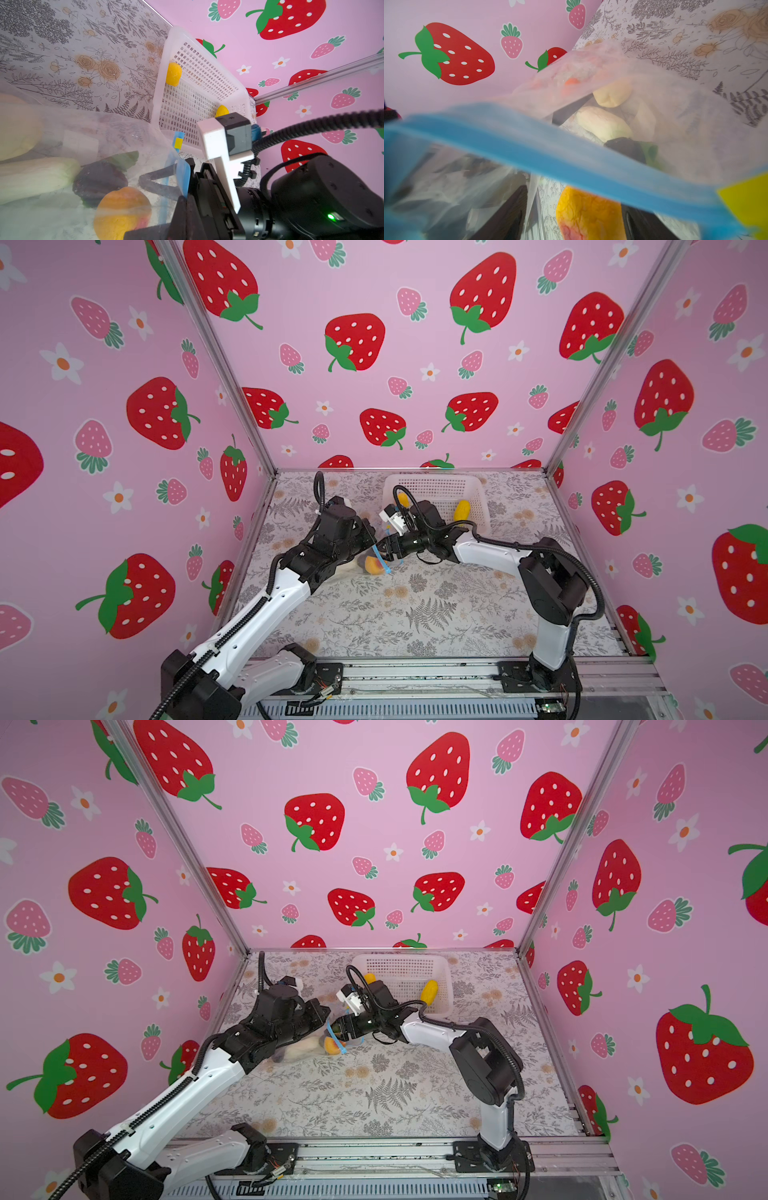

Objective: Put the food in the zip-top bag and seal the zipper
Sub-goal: 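Raise the right gripper out of the bag mouth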

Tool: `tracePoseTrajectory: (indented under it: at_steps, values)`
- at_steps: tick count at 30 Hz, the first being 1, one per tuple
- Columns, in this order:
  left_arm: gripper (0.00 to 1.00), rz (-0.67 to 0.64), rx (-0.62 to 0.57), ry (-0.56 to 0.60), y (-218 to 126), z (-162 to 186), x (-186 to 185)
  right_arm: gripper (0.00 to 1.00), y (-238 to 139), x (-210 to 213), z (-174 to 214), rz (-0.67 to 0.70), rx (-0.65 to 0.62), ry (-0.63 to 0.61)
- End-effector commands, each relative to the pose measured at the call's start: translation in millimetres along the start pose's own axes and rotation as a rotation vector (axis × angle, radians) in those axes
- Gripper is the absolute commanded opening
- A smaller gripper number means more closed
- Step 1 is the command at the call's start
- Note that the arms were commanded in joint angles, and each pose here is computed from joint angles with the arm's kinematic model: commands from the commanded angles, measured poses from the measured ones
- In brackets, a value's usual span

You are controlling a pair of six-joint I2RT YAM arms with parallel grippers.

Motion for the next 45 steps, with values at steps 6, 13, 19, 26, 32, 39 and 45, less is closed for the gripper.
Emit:
tracePoseTrajectory:
  at_steps: [6, 13, 19, 26, 32, 39, 45]
  values:
    - [0.0, 0.021, -0.048, 0.004, -10, -10, -7, 0.72, -43, -11, 2, 0.218, -0.048, -0.054]
    - [0.0, 0.026, -0.047, 0.005, -11, -10, -8, 0.66, -68, -30, 26, 0.297, -0.111, 0.03]
    - [0.0, 0.028, -0.044, 0.005, -10, -11, -10, 0.6, -49, -56, 43, 0.238, -0.08, 0.152]
    - [0.0, 0.023, -0.051, 0.008, -13, -11, -8, 0.53, -36, -71, 44, 0.202, -0.078, 0.202]
    - [0.0, 0.021, -0.052, 0.01, -14, -12, -7, 0.42, -30, -69, 40, 0.158, -0.087, 0.215]
    - [0.0, 0.023, -0.045, 0.012, -13, -11, -8, 0.27, -27, -66, 39, 0.108, -0.096, 0.231]
    - [0.0, 0.011, -0.034, 0.01, -10, -9, -5, 0.13, -33, -59, 32, 0.111, -0.118, 0.213]
Point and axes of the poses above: each gripper's point midway between its finger pads, its own y axis out along the fingers, its own x axis along the line the jaws close on, z = x × y, the point moved 1 cm from there along -y, back along the fingers, and after that the axes turned 4 degrees about y, right-handed, at the moved point
